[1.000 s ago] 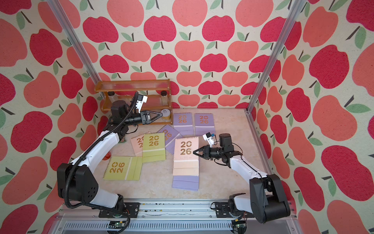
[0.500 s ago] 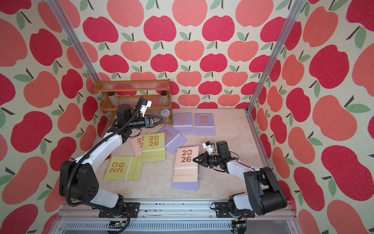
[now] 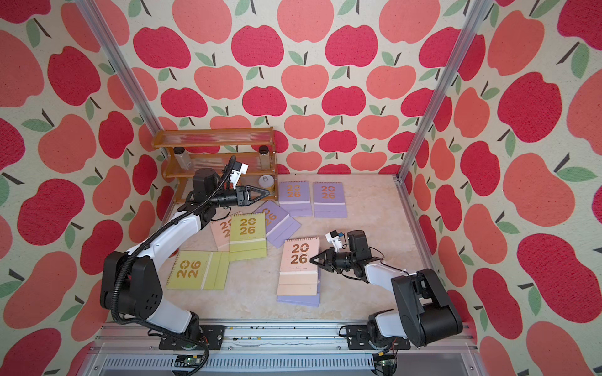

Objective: Stack the calendars
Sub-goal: Place the calendar at the calendar.

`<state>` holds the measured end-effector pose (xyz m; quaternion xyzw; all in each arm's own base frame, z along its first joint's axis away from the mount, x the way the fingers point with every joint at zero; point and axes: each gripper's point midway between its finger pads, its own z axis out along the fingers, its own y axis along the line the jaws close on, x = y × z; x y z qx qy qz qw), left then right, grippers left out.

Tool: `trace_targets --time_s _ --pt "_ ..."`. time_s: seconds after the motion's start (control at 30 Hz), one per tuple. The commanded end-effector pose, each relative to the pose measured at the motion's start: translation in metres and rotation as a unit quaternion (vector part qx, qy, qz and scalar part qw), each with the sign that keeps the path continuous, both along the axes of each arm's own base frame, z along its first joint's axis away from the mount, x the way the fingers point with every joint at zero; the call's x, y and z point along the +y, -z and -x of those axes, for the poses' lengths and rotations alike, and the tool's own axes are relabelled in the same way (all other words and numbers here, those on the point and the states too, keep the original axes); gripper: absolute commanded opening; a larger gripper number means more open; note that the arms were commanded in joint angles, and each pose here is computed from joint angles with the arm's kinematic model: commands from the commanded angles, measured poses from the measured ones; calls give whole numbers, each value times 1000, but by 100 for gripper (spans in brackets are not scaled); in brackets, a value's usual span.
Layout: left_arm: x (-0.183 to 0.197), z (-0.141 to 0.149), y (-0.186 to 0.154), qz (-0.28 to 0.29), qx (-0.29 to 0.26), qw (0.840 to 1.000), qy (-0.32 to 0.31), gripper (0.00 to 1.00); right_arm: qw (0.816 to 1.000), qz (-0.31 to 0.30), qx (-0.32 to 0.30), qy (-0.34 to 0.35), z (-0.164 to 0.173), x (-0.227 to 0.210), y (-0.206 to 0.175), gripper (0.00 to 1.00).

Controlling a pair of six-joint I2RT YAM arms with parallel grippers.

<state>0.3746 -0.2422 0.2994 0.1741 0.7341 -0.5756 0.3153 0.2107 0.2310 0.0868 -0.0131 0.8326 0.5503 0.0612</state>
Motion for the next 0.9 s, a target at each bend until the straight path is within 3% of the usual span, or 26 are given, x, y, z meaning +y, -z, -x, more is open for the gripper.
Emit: trace_targets --time_s 0.0,0.47,0.87 --pt "-3 -2 -6 5 -9 1000 1 77 1000 -8 -5 -10 5 1 -3 0" --pt "-4 0 -4 4 -8 1000 2 77 1000 20 18 -12 14 -4 16 0" --pt "-4 0 -3 3 -8 1000 2 77 998 48 28 -7 17 -10 28 18"
